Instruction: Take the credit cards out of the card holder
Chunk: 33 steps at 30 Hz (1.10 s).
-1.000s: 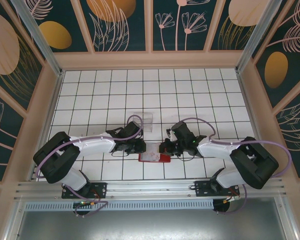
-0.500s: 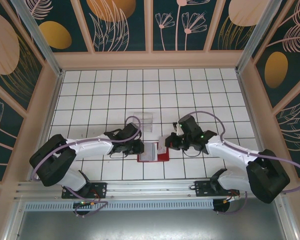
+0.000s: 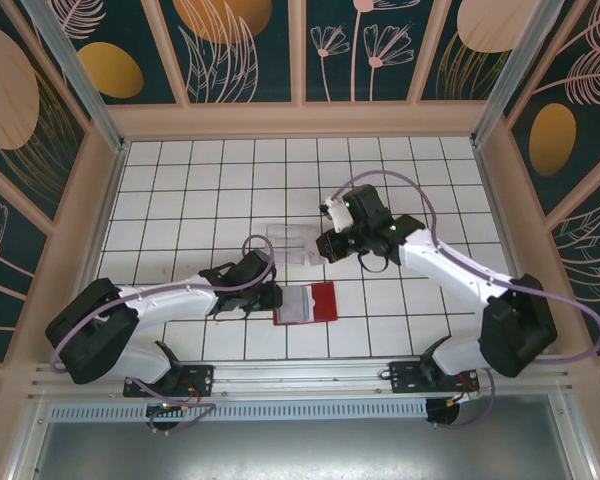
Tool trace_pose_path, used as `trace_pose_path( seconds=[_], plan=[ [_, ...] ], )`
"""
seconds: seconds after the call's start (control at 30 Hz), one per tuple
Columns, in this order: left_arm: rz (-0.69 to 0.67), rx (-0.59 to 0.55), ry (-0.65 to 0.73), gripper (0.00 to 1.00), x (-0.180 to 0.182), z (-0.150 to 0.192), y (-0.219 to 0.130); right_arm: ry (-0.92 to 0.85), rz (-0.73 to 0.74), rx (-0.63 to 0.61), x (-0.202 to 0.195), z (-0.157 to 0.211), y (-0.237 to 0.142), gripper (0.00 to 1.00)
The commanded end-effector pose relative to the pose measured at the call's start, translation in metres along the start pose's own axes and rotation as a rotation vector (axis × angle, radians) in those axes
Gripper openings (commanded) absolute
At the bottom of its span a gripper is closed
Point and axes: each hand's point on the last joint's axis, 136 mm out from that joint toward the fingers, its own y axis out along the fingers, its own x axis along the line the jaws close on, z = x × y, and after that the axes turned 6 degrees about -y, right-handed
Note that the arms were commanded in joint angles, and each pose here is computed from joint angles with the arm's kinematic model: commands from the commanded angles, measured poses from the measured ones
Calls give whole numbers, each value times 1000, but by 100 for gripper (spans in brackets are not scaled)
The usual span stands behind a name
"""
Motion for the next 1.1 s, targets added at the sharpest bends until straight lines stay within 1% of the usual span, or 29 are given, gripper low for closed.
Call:
trace_pose_path(
  seconds=[0.0, 0.17, 0.23, 0.43, 0.6, 0.77, 0.9, 1.07],
  plan=[
    [28, -52, 5, 22, -2, -6, -7, -280, 19, 52, -6, -16, 0, 0],
    [53, -71, -13, 22, -5, -8, -11, -499, 34, 73, -14, -42, 9, 0],
    [57, -68, -17, 22, -5, -7, -11, -576, 31, 113, -19, -47, 16, 0],
    [57, -67, -35, 22, -2, -5, -10, -729, 0, 213, -28, -59, 33, 0],
    [51, -60, -39, 21, -1, -4, -10, -785, -35, 283, -35, -64, 48, 0],
    [46, -56, -45, 20, -1, -3, -10, -809, -81, 323, -35, -67, 63, 0],
    [40, -56, -49, 20, 1, -3, -11, -813, -152, 357, -27, -60, 72, 0],
    [39, -62, -50, 20, 1, -4, -12, -796, -180, 404, -28, -51, 83, 0]
  ],
)
